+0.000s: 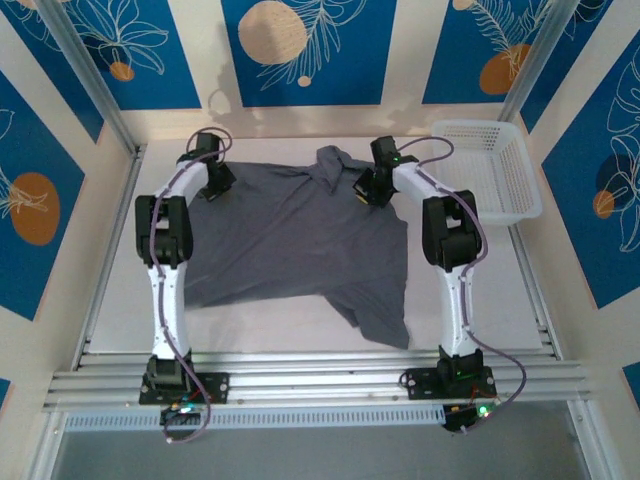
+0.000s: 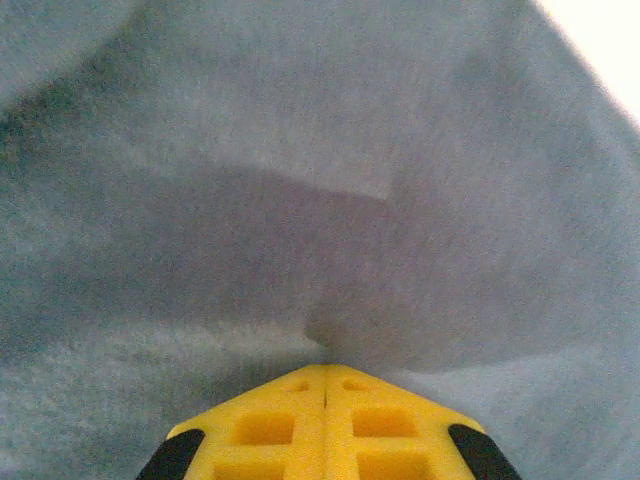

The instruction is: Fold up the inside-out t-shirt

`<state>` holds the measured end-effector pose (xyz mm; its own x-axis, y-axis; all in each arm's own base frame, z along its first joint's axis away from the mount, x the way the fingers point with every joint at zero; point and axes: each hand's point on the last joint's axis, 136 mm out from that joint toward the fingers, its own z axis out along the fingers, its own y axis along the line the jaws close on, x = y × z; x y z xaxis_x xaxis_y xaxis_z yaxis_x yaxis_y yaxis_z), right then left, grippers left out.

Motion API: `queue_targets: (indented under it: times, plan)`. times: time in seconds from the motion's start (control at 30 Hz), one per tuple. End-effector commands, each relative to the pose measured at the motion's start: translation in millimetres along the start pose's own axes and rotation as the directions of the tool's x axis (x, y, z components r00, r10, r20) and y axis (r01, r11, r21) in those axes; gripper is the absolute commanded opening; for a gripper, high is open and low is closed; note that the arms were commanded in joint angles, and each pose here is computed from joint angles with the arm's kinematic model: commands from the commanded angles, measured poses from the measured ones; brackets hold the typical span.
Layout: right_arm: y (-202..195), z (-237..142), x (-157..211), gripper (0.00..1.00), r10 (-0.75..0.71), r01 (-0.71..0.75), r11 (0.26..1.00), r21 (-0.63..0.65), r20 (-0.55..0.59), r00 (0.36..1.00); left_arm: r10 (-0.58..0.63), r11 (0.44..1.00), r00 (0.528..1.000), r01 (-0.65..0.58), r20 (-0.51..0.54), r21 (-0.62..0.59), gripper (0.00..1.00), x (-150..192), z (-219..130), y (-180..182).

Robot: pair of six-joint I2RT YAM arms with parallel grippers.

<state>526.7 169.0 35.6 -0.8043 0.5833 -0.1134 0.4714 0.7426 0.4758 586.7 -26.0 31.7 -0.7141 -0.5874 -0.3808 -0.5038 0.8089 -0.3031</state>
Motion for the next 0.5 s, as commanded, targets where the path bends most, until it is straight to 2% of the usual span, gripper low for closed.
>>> queue_targets:
  times: [0.0,0.2,0.3,0.4,0.47]
  plan:
    - [4.1,15.3,1.9,0.01,0.135,-0.138,0.989,-0.045,-0.079,0.988,-0.063,0.998,0.996,0.064,-0.064,0.002,0.0,0.6,25.6,12.6]
    - [3.8,43.1,-10.1,0.02,0.25,-0.253,0.967,-0.019,-0.09,0.964,-0.075,0.995,0.996,0.077,-0.046,0.057,0.0,-17.9,51.6,3.7]
    - [18.4,44.5,-21.3,0.02,0.247,-0.253,0.964,-0.081,-0.082,0.966,-0.1,0.989,0.995,0.1,-0.006,0.109,0.0,-38.3,51.1,-4.4]
    - [37.7,18.6,-29.7,0.02,0.212,-0.218,0.97,-0.111,-0.064,0.975,-0.091,0.983,0.996,0.086,0.024,0.164,0.0,-60.9,33.1,-17.6]
    - [54.3,-17.1,-29.9,0.02,0.144,-0.145,0.978,-0.147,-0.019,0.989,-0.068,0.974,0.996,0.054,0.056,0.219,0.12,-75.1,-0.7,-35.4]
